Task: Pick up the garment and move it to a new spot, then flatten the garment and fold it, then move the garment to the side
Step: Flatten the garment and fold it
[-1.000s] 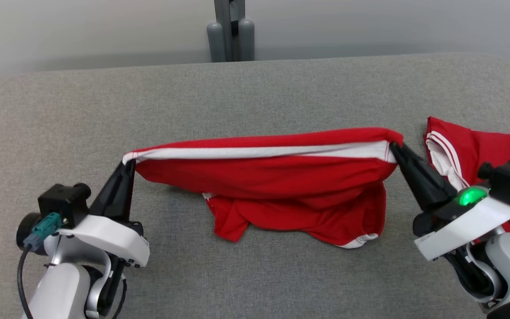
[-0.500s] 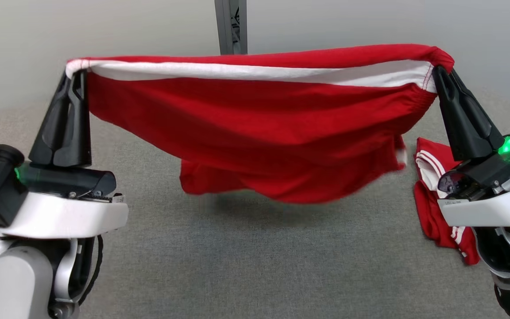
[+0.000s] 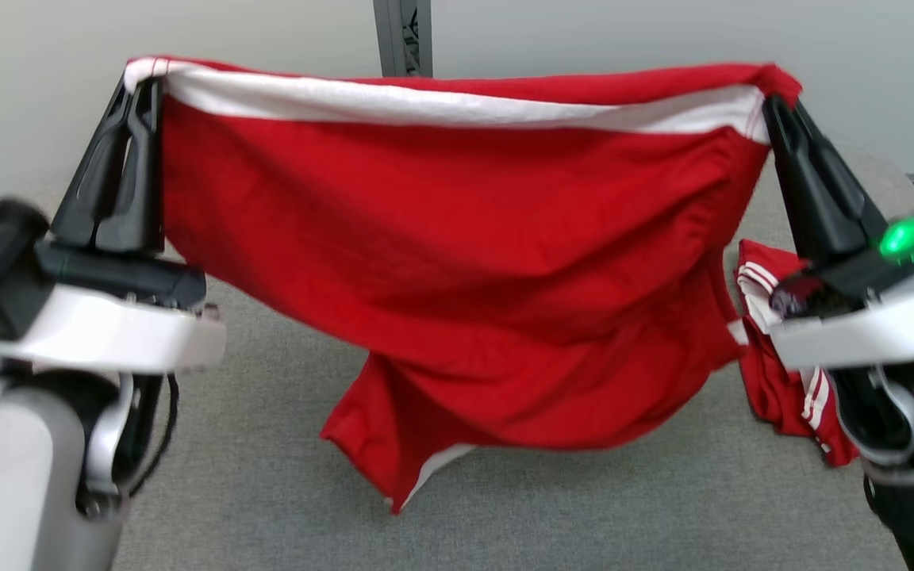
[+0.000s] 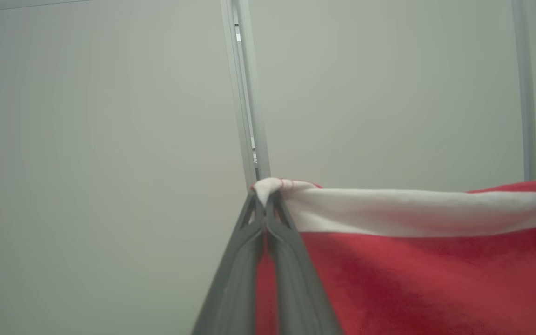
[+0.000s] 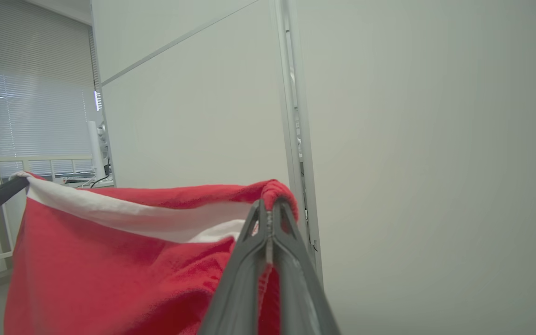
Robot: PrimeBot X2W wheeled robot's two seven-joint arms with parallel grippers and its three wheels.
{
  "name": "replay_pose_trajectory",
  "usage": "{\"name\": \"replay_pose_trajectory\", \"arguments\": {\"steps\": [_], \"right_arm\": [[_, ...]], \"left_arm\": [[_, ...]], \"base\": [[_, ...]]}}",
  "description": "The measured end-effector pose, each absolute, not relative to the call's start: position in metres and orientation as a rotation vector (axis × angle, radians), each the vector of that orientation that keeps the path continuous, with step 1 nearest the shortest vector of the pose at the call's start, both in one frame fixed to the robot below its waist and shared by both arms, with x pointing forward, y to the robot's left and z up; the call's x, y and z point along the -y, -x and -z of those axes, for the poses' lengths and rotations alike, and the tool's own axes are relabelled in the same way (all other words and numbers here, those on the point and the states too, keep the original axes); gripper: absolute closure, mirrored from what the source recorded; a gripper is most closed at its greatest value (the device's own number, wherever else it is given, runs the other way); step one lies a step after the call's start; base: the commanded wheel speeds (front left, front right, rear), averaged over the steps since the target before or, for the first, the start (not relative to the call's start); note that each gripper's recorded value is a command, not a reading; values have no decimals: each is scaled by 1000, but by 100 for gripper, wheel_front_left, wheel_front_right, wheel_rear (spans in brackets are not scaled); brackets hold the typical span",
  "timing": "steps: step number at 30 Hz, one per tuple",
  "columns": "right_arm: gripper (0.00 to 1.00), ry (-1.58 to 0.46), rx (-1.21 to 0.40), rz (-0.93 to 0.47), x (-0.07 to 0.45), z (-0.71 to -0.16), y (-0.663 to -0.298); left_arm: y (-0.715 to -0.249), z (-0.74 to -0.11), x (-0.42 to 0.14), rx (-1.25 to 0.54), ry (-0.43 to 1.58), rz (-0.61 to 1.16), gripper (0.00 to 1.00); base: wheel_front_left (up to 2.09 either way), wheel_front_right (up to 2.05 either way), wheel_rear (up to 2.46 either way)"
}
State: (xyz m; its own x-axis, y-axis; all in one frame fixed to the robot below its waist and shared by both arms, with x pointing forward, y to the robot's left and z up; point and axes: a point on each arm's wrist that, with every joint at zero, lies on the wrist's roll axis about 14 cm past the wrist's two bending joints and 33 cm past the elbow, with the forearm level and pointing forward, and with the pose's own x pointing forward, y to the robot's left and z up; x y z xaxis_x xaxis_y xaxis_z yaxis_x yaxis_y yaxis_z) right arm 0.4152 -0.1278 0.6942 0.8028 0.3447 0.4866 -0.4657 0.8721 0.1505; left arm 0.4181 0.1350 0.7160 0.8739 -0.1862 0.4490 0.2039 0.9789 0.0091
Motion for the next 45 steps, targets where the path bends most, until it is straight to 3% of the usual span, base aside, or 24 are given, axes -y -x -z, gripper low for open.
{"name": "replay_pose_trajectory", "arguments": {"steps": [10, 20, 24, 28, 36, 45], "right_arm": [[100, -204, 393, -441, 111, -694, -505], [100, -176, 352, -393, 92, -705, -581], [100, -172, 272, -382, 81, -678, -601], [100, -155, 167, -380, 75, -631, -616], [100, -187, 4, -470, 45, -536, -610], [100, -325, -112, -493, 58, -477, -549]], "left_arm": [[-527, -692, -125, 259, 14, 240, 100], [-605, -709, -128, 258, 26, 203, 100], [-624, -698, -130, 242, 32, 199, 100], [-635, -648, -122, 149, 63, 214, 100], [-615, -517, -139, -79, 144, 154, 100], [-559, -496, -140, -7, 197, 121, 100]], "base": [[0, 0, 0], [0, 0, 0], [0, 0, 0], [0, 0, 0], [0, 0, 0], [0, 0, 0]]}}
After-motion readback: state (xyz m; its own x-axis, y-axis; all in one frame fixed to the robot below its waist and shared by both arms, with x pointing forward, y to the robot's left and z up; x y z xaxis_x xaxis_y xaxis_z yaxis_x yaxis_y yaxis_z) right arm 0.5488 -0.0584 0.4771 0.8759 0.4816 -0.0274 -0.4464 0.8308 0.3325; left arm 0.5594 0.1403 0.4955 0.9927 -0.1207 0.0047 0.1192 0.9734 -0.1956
